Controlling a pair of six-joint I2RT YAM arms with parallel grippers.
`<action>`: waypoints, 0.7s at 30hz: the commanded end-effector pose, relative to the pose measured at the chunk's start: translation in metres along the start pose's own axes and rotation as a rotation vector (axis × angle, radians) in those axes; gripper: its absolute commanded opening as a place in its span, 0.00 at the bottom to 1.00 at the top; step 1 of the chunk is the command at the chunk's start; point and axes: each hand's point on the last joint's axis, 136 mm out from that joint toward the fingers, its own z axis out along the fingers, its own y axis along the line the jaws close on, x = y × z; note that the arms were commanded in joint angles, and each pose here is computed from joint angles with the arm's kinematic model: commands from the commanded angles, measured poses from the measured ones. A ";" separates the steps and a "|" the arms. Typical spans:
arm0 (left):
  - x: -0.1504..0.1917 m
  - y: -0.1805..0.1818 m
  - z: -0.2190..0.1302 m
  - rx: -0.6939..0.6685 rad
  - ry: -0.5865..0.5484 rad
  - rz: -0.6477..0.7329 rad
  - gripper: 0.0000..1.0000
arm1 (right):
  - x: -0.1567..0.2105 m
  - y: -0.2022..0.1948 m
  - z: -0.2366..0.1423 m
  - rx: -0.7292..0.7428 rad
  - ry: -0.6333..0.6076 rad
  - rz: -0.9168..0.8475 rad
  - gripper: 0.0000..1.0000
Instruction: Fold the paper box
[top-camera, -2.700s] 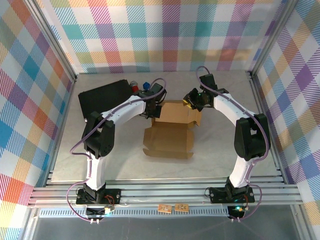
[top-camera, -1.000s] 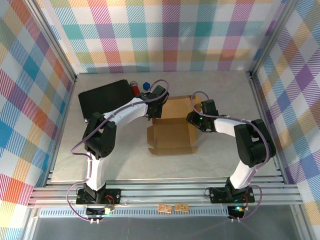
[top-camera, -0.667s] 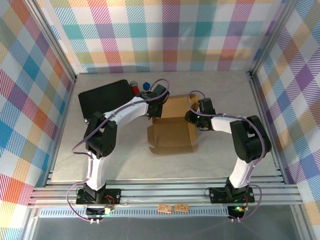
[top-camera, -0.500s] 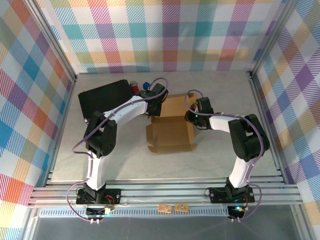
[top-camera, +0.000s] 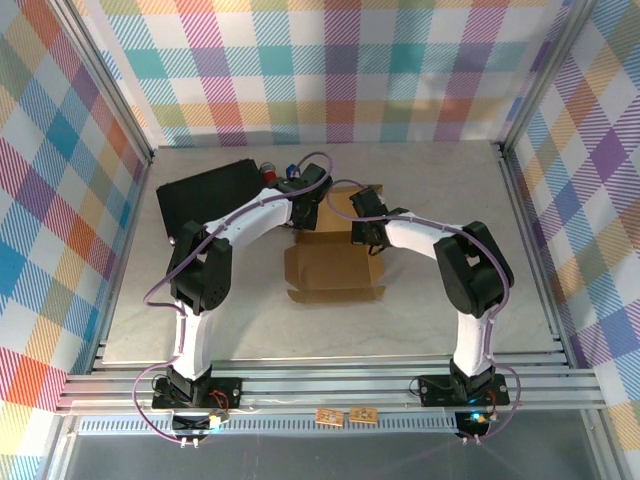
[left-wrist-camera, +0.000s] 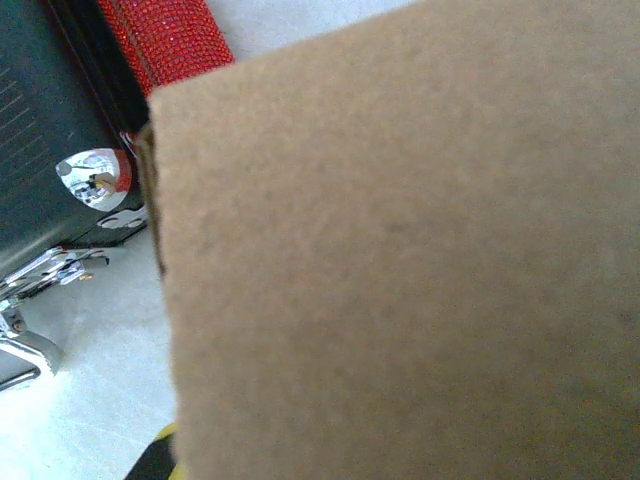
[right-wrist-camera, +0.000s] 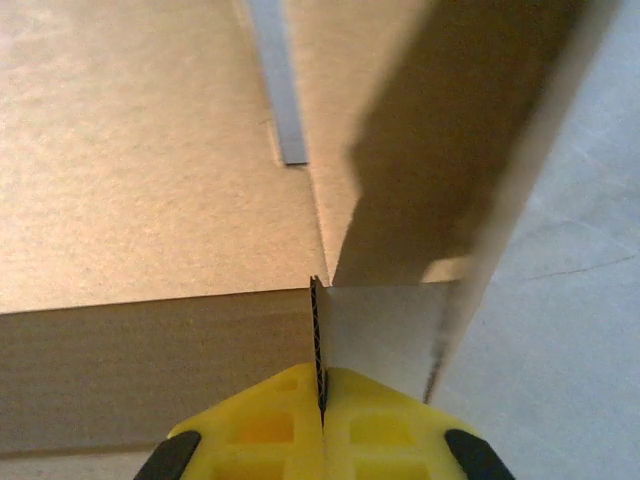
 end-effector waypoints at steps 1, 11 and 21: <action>0.012 -0.006 0.005 0.003 0.050 0.053 0.00 | 0.004 0.018 -0.008 0.045 -0.004 -0.176 0.01; 0.010 -0.004 0.000 0.032 0.057 0.041 0.00 | -0.042 0.032 -0.118 -0.248 -0.219 -0.207 0.55; 0.015 -0.009 0.001 0.059 0.097 0.063 0.00 | -0.041 -0.077 -0.105 -0.308 -0.181 0.015 0.56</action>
